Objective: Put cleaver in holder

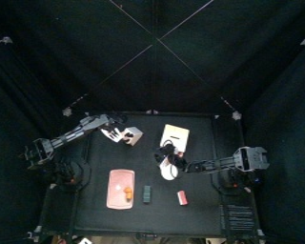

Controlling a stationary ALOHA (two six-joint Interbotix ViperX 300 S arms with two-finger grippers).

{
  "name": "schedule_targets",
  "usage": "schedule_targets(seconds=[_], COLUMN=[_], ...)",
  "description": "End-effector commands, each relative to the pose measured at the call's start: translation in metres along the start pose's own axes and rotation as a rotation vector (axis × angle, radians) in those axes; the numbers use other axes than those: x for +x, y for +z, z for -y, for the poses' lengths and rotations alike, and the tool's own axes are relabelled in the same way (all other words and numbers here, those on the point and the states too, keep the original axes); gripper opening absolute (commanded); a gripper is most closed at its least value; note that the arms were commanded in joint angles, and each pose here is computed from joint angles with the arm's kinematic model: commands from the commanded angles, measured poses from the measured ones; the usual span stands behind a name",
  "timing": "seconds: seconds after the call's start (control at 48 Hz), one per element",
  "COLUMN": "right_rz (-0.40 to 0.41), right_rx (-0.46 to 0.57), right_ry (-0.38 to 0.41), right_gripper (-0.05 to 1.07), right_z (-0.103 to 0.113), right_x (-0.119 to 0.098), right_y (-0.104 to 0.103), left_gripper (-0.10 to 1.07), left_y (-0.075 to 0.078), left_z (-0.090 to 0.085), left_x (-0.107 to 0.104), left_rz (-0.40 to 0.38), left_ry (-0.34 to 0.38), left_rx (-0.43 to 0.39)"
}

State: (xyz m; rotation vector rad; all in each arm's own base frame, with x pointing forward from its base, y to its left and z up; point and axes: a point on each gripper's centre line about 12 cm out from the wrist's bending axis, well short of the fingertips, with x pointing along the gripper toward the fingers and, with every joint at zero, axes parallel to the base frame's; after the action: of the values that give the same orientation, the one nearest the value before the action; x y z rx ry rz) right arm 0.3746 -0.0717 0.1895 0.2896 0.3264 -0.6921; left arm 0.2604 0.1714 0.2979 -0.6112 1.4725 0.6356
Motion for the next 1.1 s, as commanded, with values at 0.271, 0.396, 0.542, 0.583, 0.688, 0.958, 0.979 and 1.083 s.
schedule_targets(seconds=[0.271, 0.396, 0.542, 0.583, 0.688, 0.958, 0.979, 1.083], right_rz=[0.043, 0.042, 0.042, 0.041, 0.042, 0.04, 0.04, 0.04], right_rx=[0.023, 0.024, 0.024, 0.023, 0.024, 0.022, 0.022, 0.021], right_ry=[0.029, 0.03, 0.03, 0.029, 0.03, 0.032, 0.032, 0.035], right_gripper=[0.8, 0.8, 0.8, 0.8, 0.8, 0.8, 0.8, 0.8], right_z=[-0.007, -0.007, -0.007, -0.007, -0.007, -0.008, -0.008, -0.008], right_x=[-0.009, -0.009, -0.01, -0.01, -0.01, -0.01, -0.01, -0.011], right_y=[0.017, 0.017, 0.017, 0.017, 0.017, 0.016, 0.016, 0.016], left_gripper=[0.45, 0.51, 0.63, 0.69, 0.78, 0.87, 0.87, 0.87], left_y=[0.03, 0.035, 0.038, 0.04, 0.04, 0.035, 0.035, 0.031], left_z=[-0.003, -0.002, -0.001, -0.002, -0.002, -0.002, -0.002, -0.002], left_x=[-0.012, -0.004, -0.002, -0.003, -0.007, -0.015, -0.016, -0.022], left_rz=[0.048, 0.029, 0.038, 0.058, 0.085, 0.13, 0.134, 0.178], left_ry=[0.054, 0.06, 0.061, 0.063, 0.06, 0.048, 0.047, 0.037], left_rx=[0.002, 0.004, 0.005, 0.006, 0.006, 0.006, 0.006, 0.01])
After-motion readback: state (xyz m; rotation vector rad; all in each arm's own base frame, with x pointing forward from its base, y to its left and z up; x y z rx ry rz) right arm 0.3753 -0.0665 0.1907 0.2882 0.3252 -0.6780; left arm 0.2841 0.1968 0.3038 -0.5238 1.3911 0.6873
